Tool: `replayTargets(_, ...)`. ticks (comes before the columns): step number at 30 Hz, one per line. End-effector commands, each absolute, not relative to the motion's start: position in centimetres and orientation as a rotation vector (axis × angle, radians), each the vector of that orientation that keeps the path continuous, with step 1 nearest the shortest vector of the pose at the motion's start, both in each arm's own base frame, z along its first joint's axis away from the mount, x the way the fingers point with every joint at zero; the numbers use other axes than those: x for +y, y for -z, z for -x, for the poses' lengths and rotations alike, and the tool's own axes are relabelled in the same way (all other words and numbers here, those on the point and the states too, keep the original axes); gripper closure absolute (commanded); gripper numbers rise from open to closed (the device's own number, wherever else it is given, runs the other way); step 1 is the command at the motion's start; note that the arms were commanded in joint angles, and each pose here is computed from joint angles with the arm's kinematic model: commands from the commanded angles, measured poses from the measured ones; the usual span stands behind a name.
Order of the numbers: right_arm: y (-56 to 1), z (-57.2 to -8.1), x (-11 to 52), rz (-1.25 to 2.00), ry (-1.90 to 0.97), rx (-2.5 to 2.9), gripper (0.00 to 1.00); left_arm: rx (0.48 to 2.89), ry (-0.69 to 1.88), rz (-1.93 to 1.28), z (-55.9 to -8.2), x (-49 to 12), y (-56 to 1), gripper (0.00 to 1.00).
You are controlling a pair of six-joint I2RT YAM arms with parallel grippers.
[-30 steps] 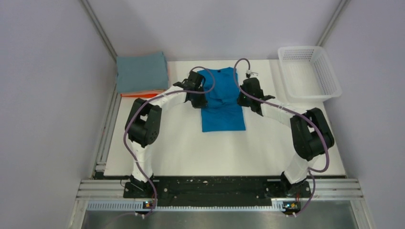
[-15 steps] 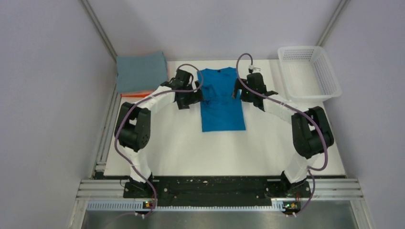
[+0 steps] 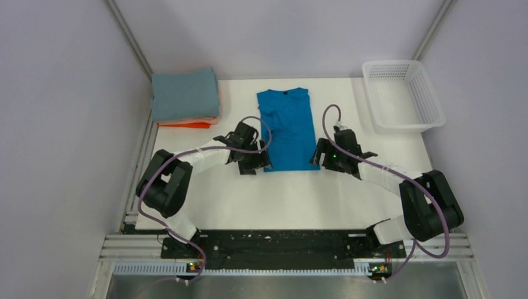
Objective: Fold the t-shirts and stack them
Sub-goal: Grab one side of the 2/3 rectangular tshirt with both arms
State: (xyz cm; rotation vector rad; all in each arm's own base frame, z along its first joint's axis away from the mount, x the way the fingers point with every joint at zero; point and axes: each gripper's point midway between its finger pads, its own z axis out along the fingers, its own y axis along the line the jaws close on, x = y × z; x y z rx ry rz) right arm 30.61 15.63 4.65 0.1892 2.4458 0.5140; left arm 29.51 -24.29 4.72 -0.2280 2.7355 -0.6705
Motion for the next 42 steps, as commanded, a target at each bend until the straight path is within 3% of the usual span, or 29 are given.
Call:
replayTargets(1,-5.0,-30.8,15.9,-0.232,-0.549,2.422,0.26,2.705,0.747,0.28,-29.9,-25.7,-4.5,0.26)
replayTargets(4,-3.8,-30.5,15.6,-0.244,-0.519,2.454,0.39,2.722,0.751,0.291,-29.9,-26.3,-3.5,0.35)
replayTargets(11,-1.9,-29.3,14.9,-0.275,-0.481,2.509,0.54,2.776,0.705,0.308,-28.9,-26.0,-1.5,0.61)
replayTargets(17,-1.0,-28.7,14.8,-0.275,-0.483,2.522,0.63,2.786,0.64,0.322,-29.1,-25.6,-0.2,0.69)
replayTargets(20,-0.9,-28.7,15.2,-0.263,-0.508,2.536,0.69,2.806,0.6,0.326,-29.4,-25.5,0.5,0.86)
replayTargets(21,-0.9,-28.7,15.3,-0.264,-0.517,2.537,0.72,2.813,0.59,0.332,-29.3,-25.4,0.8,0.98)
replayTargets(22,-0.8,-28.6,15.4,-0.262,-0.522,2.541,0.75,2.815,0.581,0.336,-29.2,-25.3,1.0,1.0)
replayTargets(23,-0.8,-28.5,15.5,-0.257,-0.53,2.541,0.82,2.813,0.58,0.329,-29.1,-25.2,1.1,1.0)
replayTargets(24,-0.8,-28.5,15.7,-0.247,-0.545,2.541,0.95,2.806,0.585,0.324,-29.0,-25.1,1.2,1.0)
replayTargets(25,-0.7,-28.3,15.8,-0.24,-0.557,2.548,1.0,2.798,0.593,0.318,-28.9,-25.1,1.2,1.0)
replayTargets(29,-1.8,-27.1,17.5,-0.184,-0.71,2.538,1.0,2.783,0.583,0.243,-26.9,-24.8,0.8,1.0)
replayTargets(36,0.2,-16.4,15.7,-0.247,-0.798,2.733,1.0,2.925,0.549,0.172,-15.9,-23.3,3.4,1.0)
replayTargets(42,-2.1,-11.9,16.3,-0.248,-0.951,2.733,1.0,2.944,0.525,0.15,-11.8,-22.5,1.0,1.0)
